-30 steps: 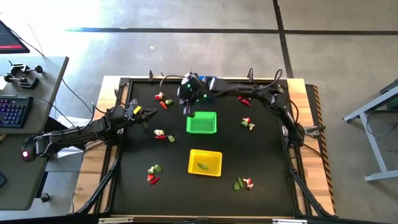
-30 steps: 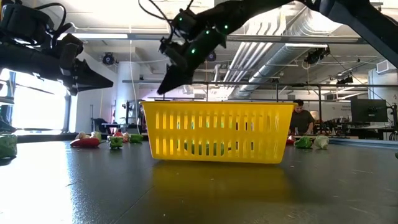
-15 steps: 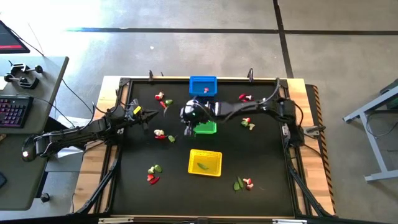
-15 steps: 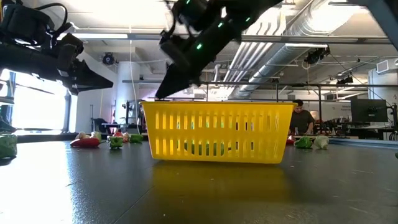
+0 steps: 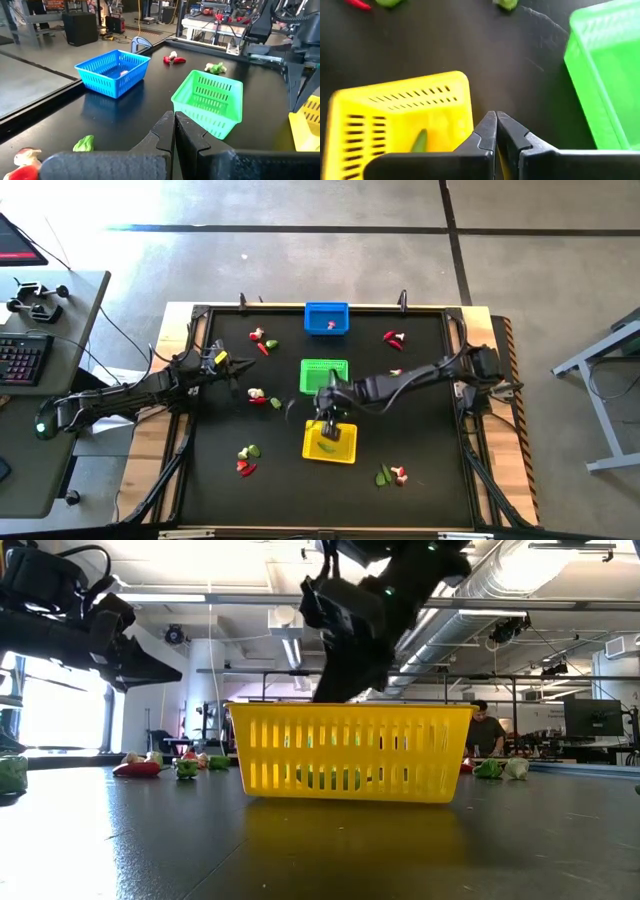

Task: Sort produce into baskets
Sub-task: Adjust the yellow bin, then put the green chili pepper into the green bin, then put the red chili pepper into the yellow bin

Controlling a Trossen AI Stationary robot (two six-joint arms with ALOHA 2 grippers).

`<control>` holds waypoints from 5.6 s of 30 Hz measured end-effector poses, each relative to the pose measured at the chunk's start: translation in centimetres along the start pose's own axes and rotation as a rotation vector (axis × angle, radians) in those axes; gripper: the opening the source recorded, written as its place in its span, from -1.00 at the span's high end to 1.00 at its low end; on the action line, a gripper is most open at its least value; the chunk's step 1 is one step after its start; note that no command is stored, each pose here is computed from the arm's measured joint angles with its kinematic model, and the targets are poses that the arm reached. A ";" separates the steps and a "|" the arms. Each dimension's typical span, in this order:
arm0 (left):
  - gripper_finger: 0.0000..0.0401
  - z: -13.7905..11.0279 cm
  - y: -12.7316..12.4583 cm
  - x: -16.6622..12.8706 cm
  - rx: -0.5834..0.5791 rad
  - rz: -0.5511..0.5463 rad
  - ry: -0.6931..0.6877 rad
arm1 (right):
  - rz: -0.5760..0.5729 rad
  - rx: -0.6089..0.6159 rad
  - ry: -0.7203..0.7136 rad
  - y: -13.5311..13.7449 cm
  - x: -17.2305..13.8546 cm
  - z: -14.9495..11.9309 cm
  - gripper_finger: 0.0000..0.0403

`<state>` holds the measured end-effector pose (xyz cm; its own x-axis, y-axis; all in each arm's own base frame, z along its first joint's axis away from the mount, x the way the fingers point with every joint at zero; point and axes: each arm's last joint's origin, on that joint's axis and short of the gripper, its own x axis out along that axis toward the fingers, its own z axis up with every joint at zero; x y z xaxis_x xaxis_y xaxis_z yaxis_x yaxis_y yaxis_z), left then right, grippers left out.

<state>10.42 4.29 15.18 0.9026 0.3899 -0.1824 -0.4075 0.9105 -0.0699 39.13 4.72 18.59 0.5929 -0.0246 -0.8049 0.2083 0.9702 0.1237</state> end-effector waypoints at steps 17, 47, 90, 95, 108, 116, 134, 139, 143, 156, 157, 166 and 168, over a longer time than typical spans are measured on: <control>1.00 -0.5 0.0 0.3 0.001 0.004 0.057 | -0.028 -0.043 0.004 2.2 0.0 -1.5 1.00; 1.00 0.9 -0.4 1.7 0.003 -0.075 0.197 | -0.053 -0.195 -0.394 -4.4 -1.2 0.6 1.00; 0.14 2.2 6.2 15.6 0.157 0.323 0.876 | -0.288 -0.272 -0.499 -13.3 -7.5 -5.7 1.00; 0.22 1.4 6.5 16.1 0.145 0.260 0.943 | -0.247 -0.279 -0.522 -14.6 -7.8 -5.4 1.00; 0.78 2.9 5.3 15.6 0.315 0.162 0.929 | -0.276 -0.248 -0.560 -15.6 -8.1 -5.1 1.00; 0.82 6.1 1.9 14.8 0.351 0.016 0.741 | -0.221 -0.157 -0.589 -14.8 -8.1 -5.0 1.00; 0.83 7.0 -5.9 21.0 0.389 -0.185 0.699 | -0.266 -0.079 -0.576 -14.1 -7.9 -5.2 1.00; 0.84 5.7 -6.4 22.7 0.383 -0.290 0.736 | -0.266 -0.080 -0.559 -14.1 -7.8 -5.3 1.00; 0.84 4.7 -6.8 23.4 0.385 -0.322 0.793 | -0.271 -0.079 -0.540 -14.2 -7.7 -5.5 1.00; 0.49 4.0 -7.3 24.1 0.415 -0.301 0.797 | -0.278 -0.094 -0.524 -14.2 -7.7 -5.6 1.00; 0.46 4.2 -7.3 24.1 0.414 -0.301 0.783 | -0.278 -0.096 -0.523 -14.2 -7.6 -5.6 1.00; 0.29 5.5 -7.1 23.8 0.441 -0.303 0.723 | -0.294 -0.141 -0.519 -14.3 -7.7 -5.6 1.00; 0.37 5.8 -7.0 23.4 0.456 -0.291 0.690 | -0.314 -0.177 -0.536 -14.3 -7.8 -5.4 1.00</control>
<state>35.24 7.84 17.09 0.6170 0.0975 -0.7809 0.0542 0.9847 0.1657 27.37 -7.63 19.97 0.8406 -0.3859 -0.3801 0.3302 0.9213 -0.2052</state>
